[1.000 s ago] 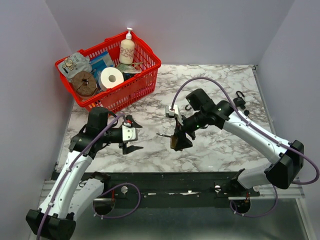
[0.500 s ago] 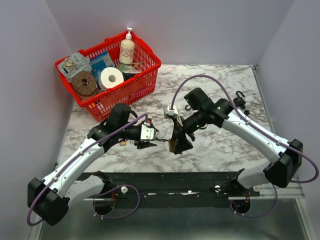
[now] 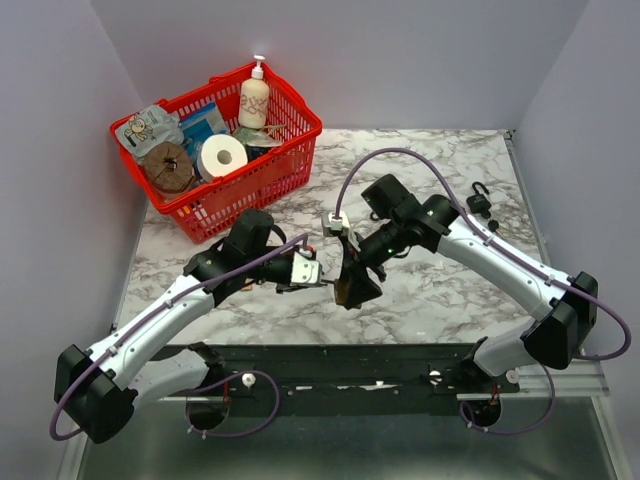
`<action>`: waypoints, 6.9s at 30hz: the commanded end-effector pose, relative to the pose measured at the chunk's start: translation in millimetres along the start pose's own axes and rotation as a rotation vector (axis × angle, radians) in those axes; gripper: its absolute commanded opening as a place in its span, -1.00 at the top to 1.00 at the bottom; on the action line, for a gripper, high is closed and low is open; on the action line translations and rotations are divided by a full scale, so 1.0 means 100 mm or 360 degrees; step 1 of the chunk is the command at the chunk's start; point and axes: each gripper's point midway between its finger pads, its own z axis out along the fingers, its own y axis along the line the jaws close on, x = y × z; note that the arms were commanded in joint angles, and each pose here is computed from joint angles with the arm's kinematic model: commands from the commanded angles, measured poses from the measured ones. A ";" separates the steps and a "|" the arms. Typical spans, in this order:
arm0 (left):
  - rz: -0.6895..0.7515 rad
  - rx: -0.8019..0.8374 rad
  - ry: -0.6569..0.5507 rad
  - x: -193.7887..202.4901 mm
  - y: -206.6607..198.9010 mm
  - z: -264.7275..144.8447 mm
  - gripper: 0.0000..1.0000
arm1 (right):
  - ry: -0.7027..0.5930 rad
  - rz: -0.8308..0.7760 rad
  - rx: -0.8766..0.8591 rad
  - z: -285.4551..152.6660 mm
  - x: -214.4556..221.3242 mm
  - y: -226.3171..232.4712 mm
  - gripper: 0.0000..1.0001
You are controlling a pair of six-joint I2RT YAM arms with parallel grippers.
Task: Lock with the key
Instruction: Lock the lock.
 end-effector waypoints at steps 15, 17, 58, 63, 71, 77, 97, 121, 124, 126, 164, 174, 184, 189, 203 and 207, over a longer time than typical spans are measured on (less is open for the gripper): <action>0.0049 -0.0054 0.0002 -0.13 0.04 -0.06 1.00 | -0.0110 0.0054 -0.0135 -0.06 -0.27 0.17 -0.17; 0.0049 -0.0084 -0.0009 -0.17 0.03 -0.10 1.00 | -0.0117 0.0082 -0.0128 -0.08 -0.26 0.15 -0.74; -0.0331 -0.0106 -0.0486 -1.50 0.24 -0.45 1.00 | -0.0448 -0.0457 0.0291 -0.79 -0.67 0.22 -0.18; -0.0354 -0.0103 -0.0514 -1.55 0.26 -0.44 1.00 | -0.0451 -0.0436 0.0284 -0.75 -0.68 0.15 -0.09; -0.0371 -0.0112 -0.0529 -1.57 0.28 -0.44 1.00 | -0.0445 -0.0428 0.0272 -0.72 -0.67 0.12 0.03; -0.0391 -0.0123 -0.0544 -1.57 0.30 -0.43 1.00 | -0.0431 -0.0415 0.0250 -0.70 -0.63 0.13 0.03; -0.0471 -0.0173 -0.0284 -1.22 0.23 -0.50 0.03 | -0.0505 -0.0341 0.0267 -0.76 -0.71 0.22 0.99; -0.0505 -0.0113 -0.0243 -1.10 0.17 -0.43 0.83 | -0.0554 -0.0444 0.0290 -0.80 -0.78 0.23 0.99; -0.0535 -0.0101 -0.0256 -1.13 0.16 -0.40 1.00 | -0.0563 -0.0461 0.0301 -0.79 -0.79 0.21 0.99; -0.0544 -0.0080 -0.0254 -1.14 0.15 -0.37 1.00 | -0.0575 -0.0480 0.0302 -0.79 -0.82 0.20 0.99; -0.0667 -0.0038 -0.0327 -1.29 0.16 -0.08 1.00 | -0.0647 -0.0491 0.0017 -0.59 -0.94 0.42 0.99; -0.0677 0.0003 -0.0430 -1.43 0.15 0.12 1.00 | -0.0644 -0.0488 -0.0069 -0.36 -0.99 0.48 0.99; -0.0603 -0.0010 -0.0389 -1.41 0.12 0.10 1.00 | -0.0585 -0.0455 -0.0051 -0.25 -0.87 0.48 0.99; -0.0495 -0.0106 -0.0291 -1.32 0.23 -0.06 1.00 | -0.0506 -0.0387 -0.0034 -0.19 -0.58 0.48 0.99; -0.0873 -0.0324 -0.0375 -1.36 0.74 -0.29 0.73 | -0.0656 -0.0081 0.0383 -0.47 -0.65 -0.17 0.99; -0.1112 -0.0453 -0.0509 -1.24 1.01 -0.47 -0.05 | -0.0849 0.0049 0.0602 -0.84 -0.78 -0.56 0.99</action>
